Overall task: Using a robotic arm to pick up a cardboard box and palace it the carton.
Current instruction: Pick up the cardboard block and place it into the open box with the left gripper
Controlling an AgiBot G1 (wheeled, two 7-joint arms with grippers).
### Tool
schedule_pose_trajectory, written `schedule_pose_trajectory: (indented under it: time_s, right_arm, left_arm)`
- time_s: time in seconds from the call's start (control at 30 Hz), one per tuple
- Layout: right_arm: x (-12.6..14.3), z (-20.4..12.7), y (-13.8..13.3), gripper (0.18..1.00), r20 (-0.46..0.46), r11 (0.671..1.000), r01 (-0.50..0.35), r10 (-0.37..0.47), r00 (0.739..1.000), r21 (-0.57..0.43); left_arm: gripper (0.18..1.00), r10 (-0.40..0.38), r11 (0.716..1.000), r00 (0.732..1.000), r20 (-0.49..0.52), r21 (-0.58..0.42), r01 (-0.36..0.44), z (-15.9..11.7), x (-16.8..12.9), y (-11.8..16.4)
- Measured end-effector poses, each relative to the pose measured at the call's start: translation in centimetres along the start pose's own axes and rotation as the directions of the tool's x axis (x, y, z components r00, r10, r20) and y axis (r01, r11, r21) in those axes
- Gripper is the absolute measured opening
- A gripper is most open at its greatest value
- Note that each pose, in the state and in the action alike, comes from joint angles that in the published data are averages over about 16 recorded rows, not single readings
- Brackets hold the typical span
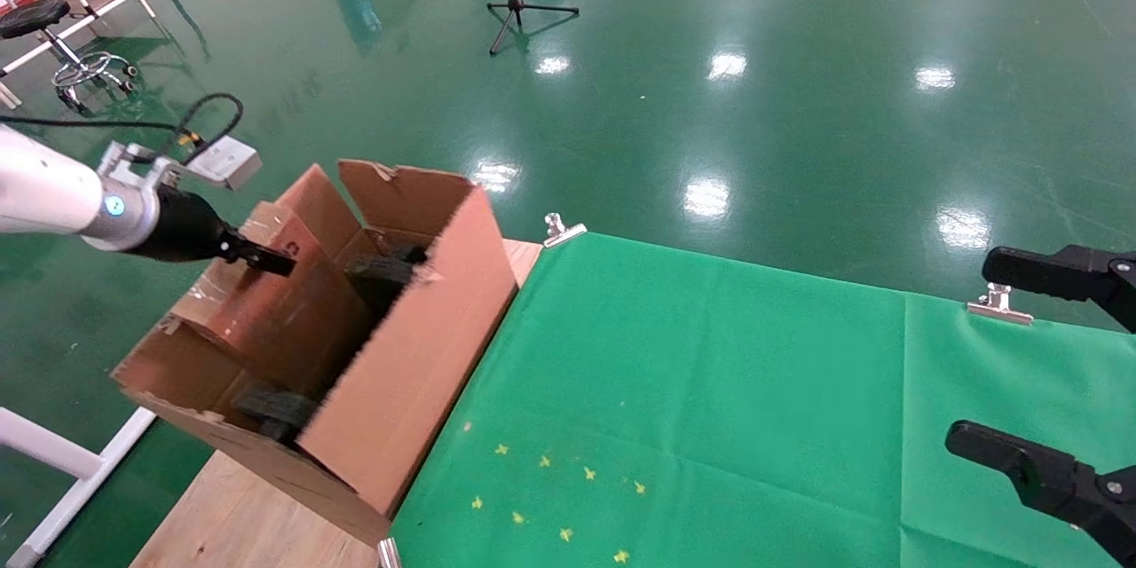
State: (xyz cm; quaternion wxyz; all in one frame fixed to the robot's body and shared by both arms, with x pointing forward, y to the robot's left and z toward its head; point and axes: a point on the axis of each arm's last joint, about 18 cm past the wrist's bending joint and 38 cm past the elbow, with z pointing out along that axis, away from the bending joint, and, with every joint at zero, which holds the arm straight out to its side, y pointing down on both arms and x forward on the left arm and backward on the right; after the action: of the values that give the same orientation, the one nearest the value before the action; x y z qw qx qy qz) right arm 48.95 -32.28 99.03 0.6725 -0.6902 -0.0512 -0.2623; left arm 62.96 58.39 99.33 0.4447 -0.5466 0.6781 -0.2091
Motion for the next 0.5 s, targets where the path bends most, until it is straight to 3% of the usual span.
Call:
schedule_pose_trajectory:
  time_s: [0.5]
  right_arm:
    - [0.0,0.0,0.0,1.001,0.0,1.0,0.0,0.0,1.0,0.0]
  left_arm:
    - [0.389,-0.041,0.996,0.999,-0.023,-0.078,0.039,3.8,2.2,4.6]
